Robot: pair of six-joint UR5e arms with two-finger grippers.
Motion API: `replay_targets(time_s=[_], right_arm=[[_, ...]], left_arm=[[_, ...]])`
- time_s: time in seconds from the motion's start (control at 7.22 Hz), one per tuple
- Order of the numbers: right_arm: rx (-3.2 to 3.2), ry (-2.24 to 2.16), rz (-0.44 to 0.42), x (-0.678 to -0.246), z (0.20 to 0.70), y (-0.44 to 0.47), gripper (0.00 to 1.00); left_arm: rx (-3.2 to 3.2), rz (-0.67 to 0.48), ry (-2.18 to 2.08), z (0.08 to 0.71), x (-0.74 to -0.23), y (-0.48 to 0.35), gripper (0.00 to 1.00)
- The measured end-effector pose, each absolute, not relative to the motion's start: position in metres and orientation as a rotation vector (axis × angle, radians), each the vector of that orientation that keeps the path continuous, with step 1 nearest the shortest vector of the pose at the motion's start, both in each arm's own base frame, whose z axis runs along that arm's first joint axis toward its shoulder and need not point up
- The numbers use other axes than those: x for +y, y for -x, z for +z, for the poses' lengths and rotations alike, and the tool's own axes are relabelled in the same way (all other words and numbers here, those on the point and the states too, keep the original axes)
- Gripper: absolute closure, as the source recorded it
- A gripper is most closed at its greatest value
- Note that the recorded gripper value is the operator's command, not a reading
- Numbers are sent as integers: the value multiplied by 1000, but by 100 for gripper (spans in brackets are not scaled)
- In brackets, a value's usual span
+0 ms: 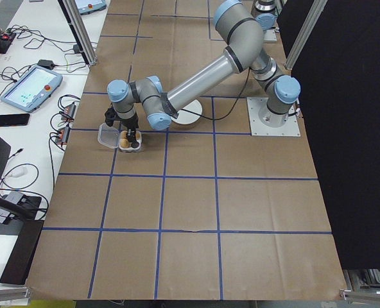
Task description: Place egg on plate
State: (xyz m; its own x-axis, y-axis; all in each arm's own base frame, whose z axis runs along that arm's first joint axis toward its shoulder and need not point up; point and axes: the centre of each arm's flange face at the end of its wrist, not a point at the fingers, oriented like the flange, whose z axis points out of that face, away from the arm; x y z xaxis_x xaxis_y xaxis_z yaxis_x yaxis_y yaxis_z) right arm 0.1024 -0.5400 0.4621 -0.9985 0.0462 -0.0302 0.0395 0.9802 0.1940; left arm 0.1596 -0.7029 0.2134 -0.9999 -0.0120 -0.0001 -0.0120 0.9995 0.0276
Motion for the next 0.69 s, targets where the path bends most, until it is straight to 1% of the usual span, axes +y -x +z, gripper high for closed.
replay_targets(time_s=[0.14, 0.28, 0.42, 0.69], right_arm=[[3092, -67, 302, -540, 462, -102, 0], [3092, -67, 302, -540, 462, -102, 0], [3092, -67, 302, -540, 462, -102, 0], [3092, -67, 302, -540, 462, -102, 0]], left_arm=[[-3141, -43, -20, 213, -703, -160, 41], [-3140, -43, -20, 213, -703, -160, 56], [-3140, -43, -20, 213, -703, -160, 69], [-3141, -43, -18, 214, -703, -159, 87]])
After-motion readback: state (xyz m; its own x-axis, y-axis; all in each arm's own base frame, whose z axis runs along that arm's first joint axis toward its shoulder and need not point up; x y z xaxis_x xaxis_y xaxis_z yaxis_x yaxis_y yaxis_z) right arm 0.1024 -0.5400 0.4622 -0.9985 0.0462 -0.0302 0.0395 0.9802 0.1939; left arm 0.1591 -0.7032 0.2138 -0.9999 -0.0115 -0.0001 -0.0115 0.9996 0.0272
